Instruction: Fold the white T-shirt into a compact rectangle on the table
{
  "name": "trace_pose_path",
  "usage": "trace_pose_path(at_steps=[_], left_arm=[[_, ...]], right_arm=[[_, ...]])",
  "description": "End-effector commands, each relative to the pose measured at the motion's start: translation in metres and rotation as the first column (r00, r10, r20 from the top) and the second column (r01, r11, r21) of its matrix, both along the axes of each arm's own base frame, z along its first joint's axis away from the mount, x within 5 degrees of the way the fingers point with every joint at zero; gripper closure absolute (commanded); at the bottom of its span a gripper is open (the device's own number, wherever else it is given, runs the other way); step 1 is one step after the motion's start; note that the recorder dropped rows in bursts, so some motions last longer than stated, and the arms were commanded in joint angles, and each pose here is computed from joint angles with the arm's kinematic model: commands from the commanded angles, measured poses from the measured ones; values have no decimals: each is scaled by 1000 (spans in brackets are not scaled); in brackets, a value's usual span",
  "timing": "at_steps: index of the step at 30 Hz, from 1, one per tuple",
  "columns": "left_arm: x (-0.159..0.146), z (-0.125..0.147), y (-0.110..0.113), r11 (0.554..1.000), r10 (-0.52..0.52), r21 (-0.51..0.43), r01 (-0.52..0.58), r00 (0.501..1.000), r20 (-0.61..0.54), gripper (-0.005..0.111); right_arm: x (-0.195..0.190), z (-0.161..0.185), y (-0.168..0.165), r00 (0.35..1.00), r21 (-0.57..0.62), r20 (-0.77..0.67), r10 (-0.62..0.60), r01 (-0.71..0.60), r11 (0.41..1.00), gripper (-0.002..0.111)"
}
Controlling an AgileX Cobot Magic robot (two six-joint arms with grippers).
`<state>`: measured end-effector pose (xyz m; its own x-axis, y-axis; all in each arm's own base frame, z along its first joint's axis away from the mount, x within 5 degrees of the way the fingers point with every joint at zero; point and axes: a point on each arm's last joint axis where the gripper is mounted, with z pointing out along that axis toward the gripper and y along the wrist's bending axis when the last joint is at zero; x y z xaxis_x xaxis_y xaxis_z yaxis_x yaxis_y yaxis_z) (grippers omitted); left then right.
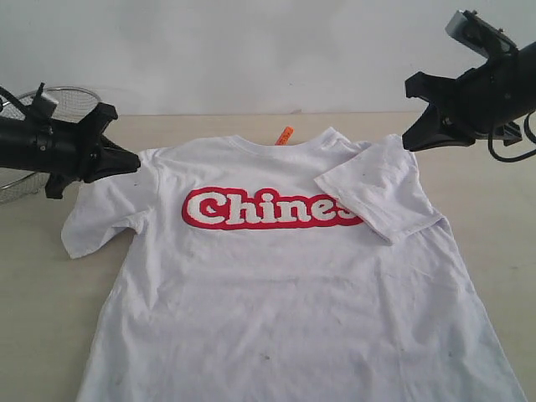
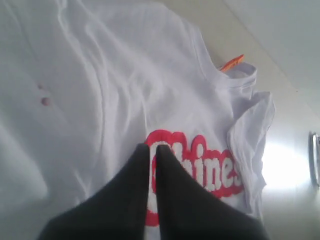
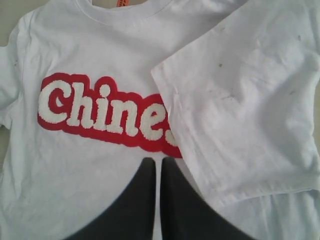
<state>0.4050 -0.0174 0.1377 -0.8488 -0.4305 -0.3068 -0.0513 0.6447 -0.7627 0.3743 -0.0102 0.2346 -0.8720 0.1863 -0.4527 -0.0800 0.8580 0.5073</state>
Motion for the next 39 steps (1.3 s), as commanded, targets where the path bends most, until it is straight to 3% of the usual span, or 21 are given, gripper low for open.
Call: trace_pose_path(at_steps=[1,6,10,16,18,21,39], left_arm=[[-4,11,16,986,10,167,-6,1000,-23,102],[-13,29,33,945,-20,327,23,1000,-15,102],[-13,28,34,932,-39,359,42,999,-14,99],[-16,23,34,901,-109,418,115,993,-38,59],[-18,21,36,889,-104,441,125,992,-71,53],[-20,18,39,862,-125,484,153,988,-89,53],[-11,-28,29,847,-159,493,200,979,-125,54]], right_arm=[[-3,5,-1,1000,-12,4,19,-19,1000,109],[-3,5,-1,1000,-16,9,14,-14,1000,109],[-2,5,-2,1000,-20,14,11,-11,1000,109],[-2,5,-2,1000,-21,16,10,-10,1000,109],[-2,5,-2,1000,-22,15,11,-11,1000,109],[-2,5,-2,1000,-22,15,11,-11,1000,109],[-2,5,-2,1000,-19,13,5,-5,1000,109]])
